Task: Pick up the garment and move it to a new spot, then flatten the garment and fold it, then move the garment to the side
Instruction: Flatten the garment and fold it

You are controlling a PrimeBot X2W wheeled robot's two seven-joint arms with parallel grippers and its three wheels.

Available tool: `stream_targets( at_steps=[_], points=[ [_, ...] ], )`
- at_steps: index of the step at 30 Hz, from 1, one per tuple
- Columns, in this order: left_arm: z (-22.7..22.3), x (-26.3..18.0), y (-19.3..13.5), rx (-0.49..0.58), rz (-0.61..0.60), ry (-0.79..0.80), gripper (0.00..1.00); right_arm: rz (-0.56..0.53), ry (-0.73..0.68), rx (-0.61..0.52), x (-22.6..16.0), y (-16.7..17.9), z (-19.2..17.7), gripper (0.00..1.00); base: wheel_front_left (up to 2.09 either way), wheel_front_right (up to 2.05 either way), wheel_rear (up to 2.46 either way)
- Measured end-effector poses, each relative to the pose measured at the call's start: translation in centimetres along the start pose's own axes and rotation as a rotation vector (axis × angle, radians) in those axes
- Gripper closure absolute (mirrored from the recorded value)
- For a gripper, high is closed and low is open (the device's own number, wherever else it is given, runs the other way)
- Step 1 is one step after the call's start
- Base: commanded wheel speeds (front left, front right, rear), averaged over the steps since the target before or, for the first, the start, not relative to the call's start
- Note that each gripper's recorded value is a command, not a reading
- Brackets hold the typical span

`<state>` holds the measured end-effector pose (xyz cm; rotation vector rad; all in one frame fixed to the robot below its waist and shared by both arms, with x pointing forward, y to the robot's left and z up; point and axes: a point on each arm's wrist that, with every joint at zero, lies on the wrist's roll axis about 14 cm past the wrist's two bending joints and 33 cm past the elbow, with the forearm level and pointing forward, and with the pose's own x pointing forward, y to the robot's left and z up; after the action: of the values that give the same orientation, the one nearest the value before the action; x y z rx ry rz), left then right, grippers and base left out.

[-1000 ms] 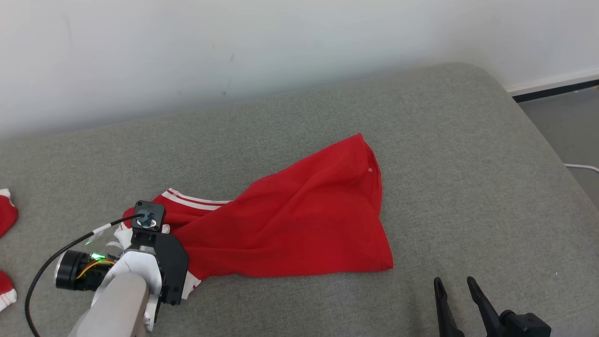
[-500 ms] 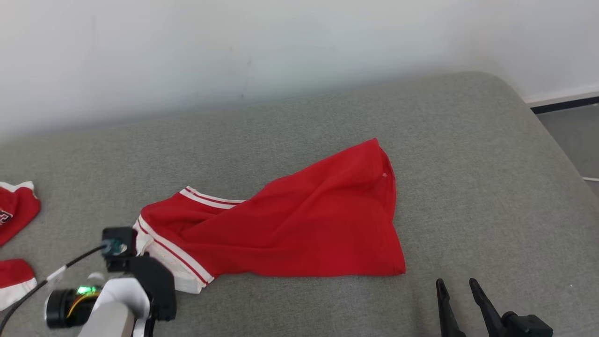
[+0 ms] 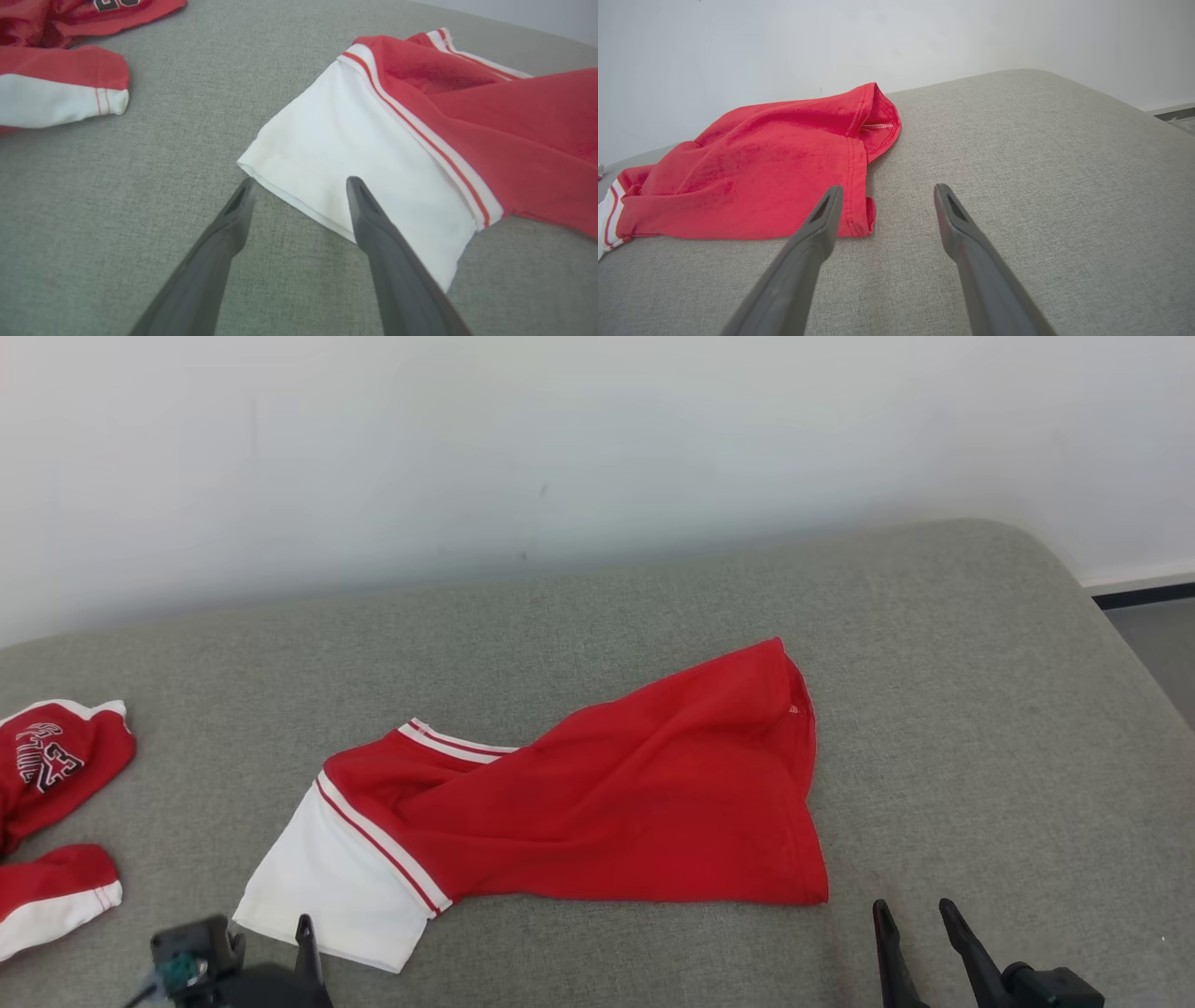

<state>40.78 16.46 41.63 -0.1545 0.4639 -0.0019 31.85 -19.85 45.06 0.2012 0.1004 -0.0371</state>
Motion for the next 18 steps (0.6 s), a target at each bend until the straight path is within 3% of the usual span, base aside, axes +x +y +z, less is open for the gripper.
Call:
stream_targets(
  at_steps=[7, 18],
  points=[
    [2.5, -4.1, -0.6, -0.109, -0.076, -0.307, 0.0, 0.005, -0.024, -0.019, 0.1, 0.0, 1.1, 0.0, 0.0, 0.0, 0.0],
    [5.0, -10.5, -2.2, -0.141, -0.225, -0.516, 0.0, 0.027, -0.035, -0.031, 0.2, 0.6, 1.8, 0.0, 0.0, 0.0, 0.0]
  ],
)
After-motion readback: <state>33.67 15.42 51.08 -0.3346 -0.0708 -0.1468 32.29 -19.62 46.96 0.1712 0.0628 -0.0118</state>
